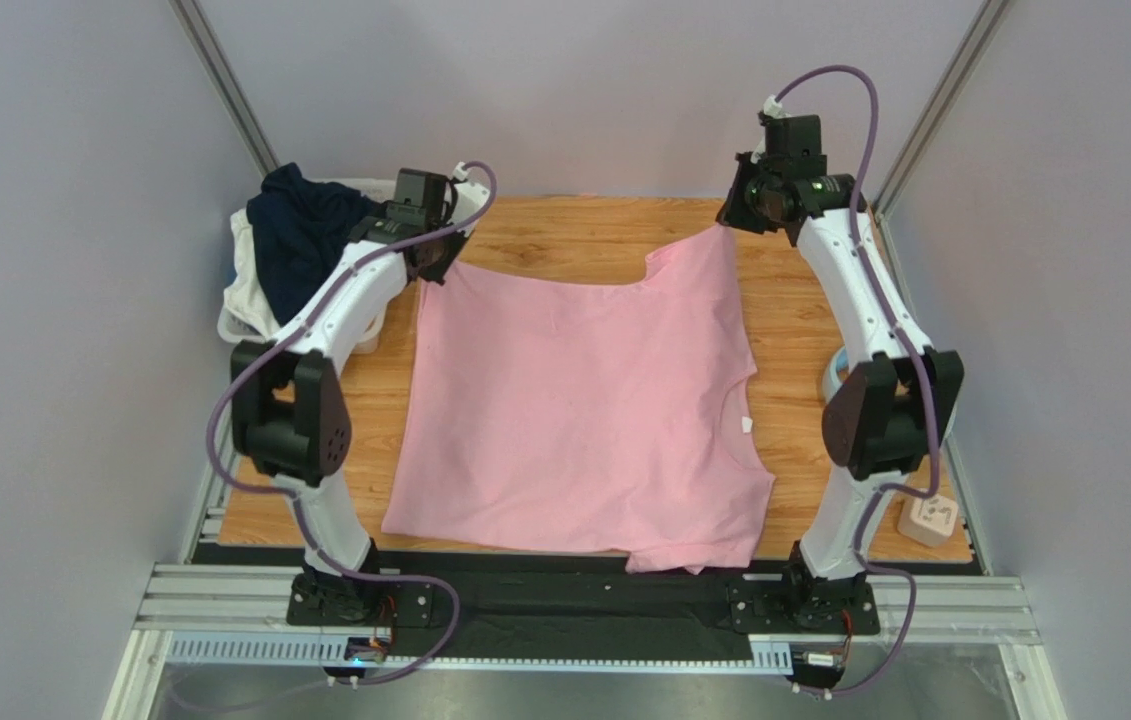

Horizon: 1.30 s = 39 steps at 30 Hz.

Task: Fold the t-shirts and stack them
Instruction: Flatten out the tshirt, then fold the flattened tshirt in 1/3 of the way

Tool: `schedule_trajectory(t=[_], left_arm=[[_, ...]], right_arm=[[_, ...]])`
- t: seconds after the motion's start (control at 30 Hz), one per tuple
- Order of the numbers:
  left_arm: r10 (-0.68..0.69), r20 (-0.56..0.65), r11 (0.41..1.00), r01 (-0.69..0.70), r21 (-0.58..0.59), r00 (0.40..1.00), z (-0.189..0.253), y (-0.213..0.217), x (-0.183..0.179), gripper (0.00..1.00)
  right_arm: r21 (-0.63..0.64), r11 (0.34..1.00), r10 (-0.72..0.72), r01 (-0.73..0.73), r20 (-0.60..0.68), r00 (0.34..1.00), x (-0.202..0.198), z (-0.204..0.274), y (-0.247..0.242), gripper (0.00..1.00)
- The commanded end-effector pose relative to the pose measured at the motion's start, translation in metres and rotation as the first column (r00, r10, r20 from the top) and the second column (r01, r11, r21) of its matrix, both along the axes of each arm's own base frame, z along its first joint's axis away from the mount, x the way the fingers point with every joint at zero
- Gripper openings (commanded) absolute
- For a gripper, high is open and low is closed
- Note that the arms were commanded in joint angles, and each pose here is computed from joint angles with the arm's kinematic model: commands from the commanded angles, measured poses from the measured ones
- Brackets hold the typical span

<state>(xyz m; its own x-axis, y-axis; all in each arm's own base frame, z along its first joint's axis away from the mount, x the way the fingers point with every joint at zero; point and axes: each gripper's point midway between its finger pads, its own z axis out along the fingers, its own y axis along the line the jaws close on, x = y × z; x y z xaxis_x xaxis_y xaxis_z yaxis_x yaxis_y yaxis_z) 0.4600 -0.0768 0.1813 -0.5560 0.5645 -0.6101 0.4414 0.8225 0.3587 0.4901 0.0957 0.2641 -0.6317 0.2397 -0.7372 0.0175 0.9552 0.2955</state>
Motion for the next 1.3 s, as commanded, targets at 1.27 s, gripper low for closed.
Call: schedule_trajectory(t=[1.27], left_arm=[[0.040, 0.116, 0.997, -0.048, 0.067, 0.992, 0.001, 0.044, 0.038, 0.00]], right_arm=[[0.049, 0.997, -0.051, 0.051, -0.004, 0.999, 0.018, 0.001, -0.029, 0.00]])
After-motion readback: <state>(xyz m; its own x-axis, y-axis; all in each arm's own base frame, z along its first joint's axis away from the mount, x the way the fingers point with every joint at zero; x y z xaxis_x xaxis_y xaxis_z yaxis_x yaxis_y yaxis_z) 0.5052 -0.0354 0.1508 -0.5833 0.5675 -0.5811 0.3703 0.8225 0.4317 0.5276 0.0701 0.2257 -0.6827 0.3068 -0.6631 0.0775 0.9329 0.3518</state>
